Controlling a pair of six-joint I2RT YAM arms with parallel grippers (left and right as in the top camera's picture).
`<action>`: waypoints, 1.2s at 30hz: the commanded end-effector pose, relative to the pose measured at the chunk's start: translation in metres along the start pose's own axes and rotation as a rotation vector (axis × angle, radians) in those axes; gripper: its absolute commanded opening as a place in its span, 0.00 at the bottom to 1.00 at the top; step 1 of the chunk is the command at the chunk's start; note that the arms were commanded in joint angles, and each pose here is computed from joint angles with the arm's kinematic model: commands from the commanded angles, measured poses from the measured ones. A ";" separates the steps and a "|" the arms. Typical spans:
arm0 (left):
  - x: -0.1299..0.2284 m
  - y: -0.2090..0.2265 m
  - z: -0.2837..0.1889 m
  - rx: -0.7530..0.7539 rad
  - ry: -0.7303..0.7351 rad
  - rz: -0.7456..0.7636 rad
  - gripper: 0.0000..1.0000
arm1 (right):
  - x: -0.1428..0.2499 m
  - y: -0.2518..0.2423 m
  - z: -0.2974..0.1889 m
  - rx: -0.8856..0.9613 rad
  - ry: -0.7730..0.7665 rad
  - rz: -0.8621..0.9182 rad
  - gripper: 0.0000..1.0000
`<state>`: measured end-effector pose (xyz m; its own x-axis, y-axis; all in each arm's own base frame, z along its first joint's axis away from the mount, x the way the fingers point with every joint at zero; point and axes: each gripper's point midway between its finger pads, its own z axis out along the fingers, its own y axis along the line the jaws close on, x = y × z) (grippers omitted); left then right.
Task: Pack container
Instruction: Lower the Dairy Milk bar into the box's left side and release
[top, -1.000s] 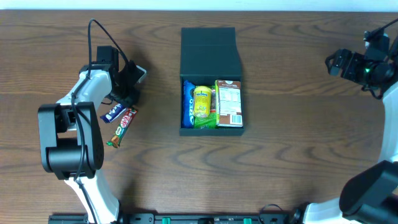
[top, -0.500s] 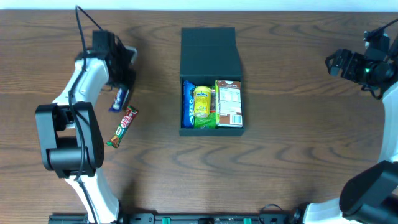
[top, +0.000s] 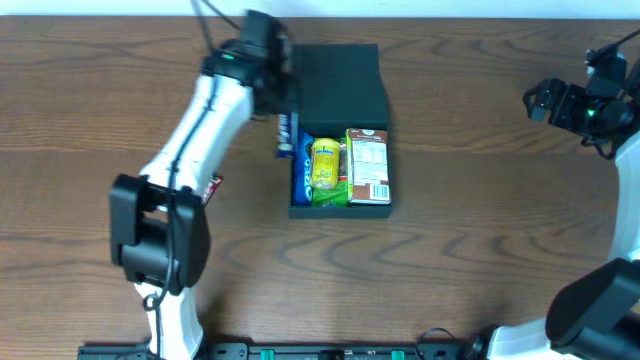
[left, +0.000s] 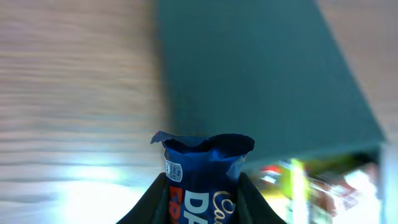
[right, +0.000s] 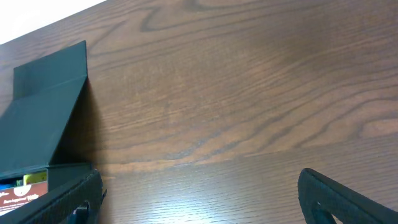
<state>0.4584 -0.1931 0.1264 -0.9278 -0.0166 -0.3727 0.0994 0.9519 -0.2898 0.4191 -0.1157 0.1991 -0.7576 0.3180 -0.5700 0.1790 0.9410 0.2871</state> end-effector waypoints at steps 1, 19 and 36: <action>0.012 -0.037 0.003 0.018 0.007 0.019 0.05 | -0.001 0.003 0.002 -0.010 0.001 -0.017 0.99; 0.061 -0.031 0.014 -0.298 0.034 0.091 0.06 | -0.001 0.003 0.002 -0.010 0.003 -0.017 0.99; 0.083 -0.009 0.017 -0.385 0.080 -0.035 0.08 | 0.002 0.003 0.002 -0.010 0.017 -0.011 0.99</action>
<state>0.3858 -0.2143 0.0850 -0.9568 0.0071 -0.2905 -0.0058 0.9990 0.0435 0.4165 -0.1146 0.1971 -0.7653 0.3214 -0.5577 0.1832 0.9394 0.2899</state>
